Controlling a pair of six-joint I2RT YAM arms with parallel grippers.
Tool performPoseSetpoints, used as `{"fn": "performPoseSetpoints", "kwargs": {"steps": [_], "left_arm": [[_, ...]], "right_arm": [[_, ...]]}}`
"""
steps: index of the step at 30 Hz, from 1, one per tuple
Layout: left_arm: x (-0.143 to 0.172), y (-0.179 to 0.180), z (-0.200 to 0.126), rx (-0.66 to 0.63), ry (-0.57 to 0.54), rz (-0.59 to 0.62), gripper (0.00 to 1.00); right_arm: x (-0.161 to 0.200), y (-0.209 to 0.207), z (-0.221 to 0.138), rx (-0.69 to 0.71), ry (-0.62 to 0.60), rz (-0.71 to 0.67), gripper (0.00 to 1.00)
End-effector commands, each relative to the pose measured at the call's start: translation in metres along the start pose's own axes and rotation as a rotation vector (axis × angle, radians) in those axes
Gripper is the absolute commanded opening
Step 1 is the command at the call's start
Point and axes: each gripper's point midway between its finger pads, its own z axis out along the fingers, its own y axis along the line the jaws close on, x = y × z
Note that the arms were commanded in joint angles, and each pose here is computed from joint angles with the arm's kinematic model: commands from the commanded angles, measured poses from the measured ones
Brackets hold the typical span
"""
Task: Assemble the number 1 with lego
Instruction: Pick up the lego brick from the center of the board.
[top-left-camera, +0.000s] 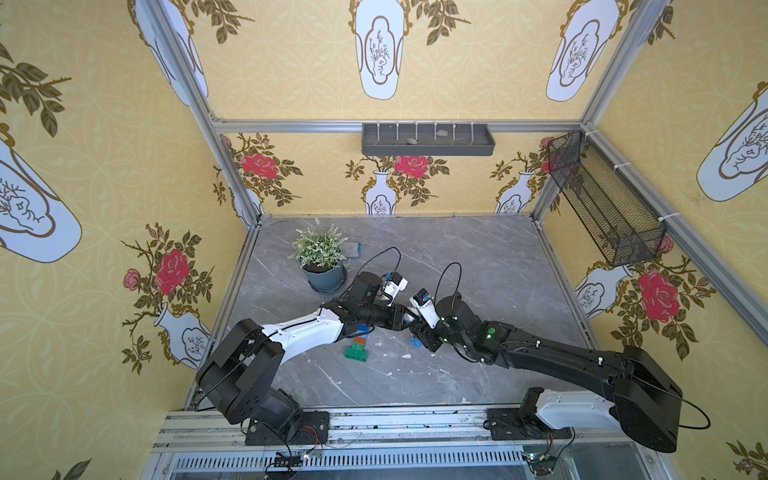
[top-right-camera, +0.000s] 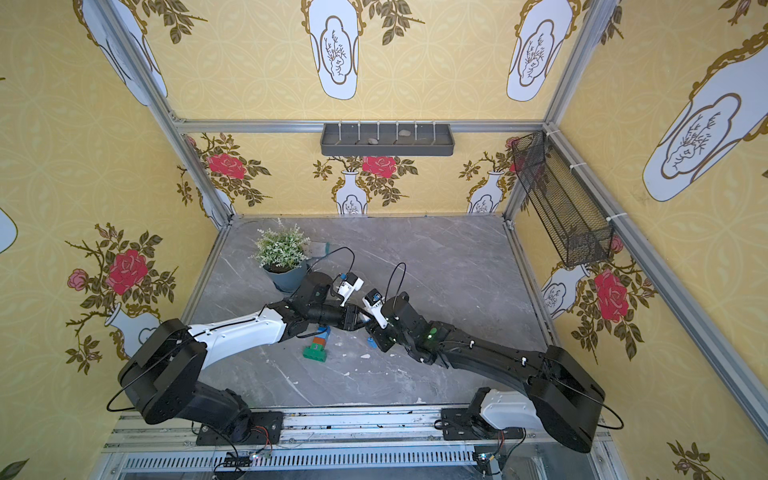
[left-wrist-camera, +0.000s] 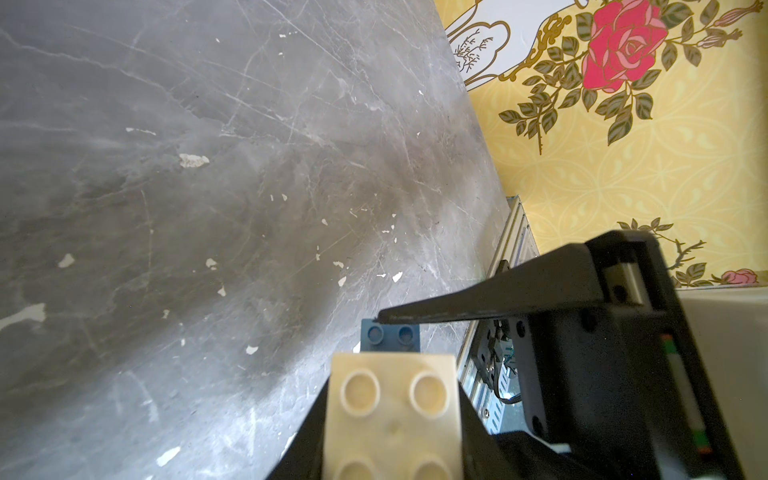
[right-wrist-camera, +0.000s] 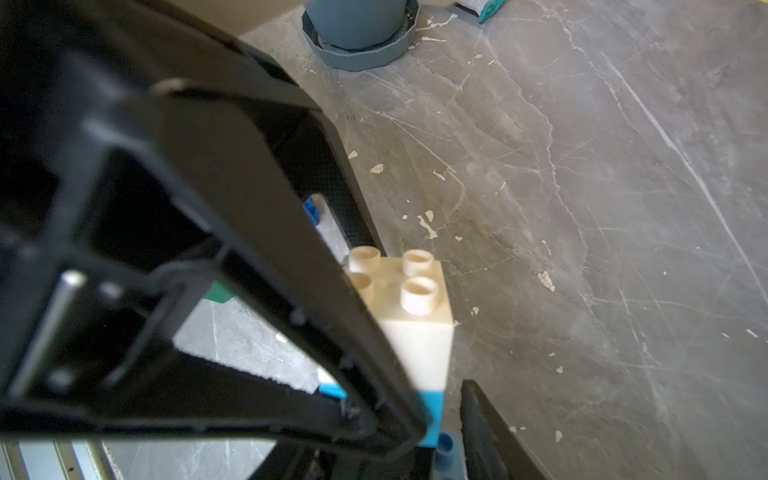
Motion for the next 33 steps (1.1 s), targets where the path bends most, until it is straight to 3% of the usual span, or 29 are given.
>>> {"fn": "performPoseSetpoints", "kwargs": {"steps": [1,6,16,20,28,33], "left_arm": [[-0.001,-0.002,0.001,0.014,0.005,0.009,0.12],[-0.002,-0.003,0.001,0.014,0.004,0.012,0.15],[-0.003,-0.005,-0.004,0.008,-0.014,0.017,0.33],[-0.004,-0.007,-0.005,0.017,-0.027,0.019,0.48],[-0.010,-0.007,-0.015,-0.008,-0.084,0.035,0.93],[-0.016,0.001,-0.032,0.008,-0.178,-0.004,0.99]], "right_arm": [[-0.012,0.003,0.001,-0.011,-0.053,0.011,0.45],[-0.013,0.004,0.002,-0.017,-0.056,0.013,0.37],[-0.015,0.005,0.000,-0.027,-0.073,0.023,0.23],[-0.015,0.006,0.000,-0.032,-0.073,0.029,0.20],[-0.009,0.005,0.000,-0.035,-0.071,0.051,0.19],[0.001,0.002,-0.002,-0.028,-0.056,0.088,0.20]]}}
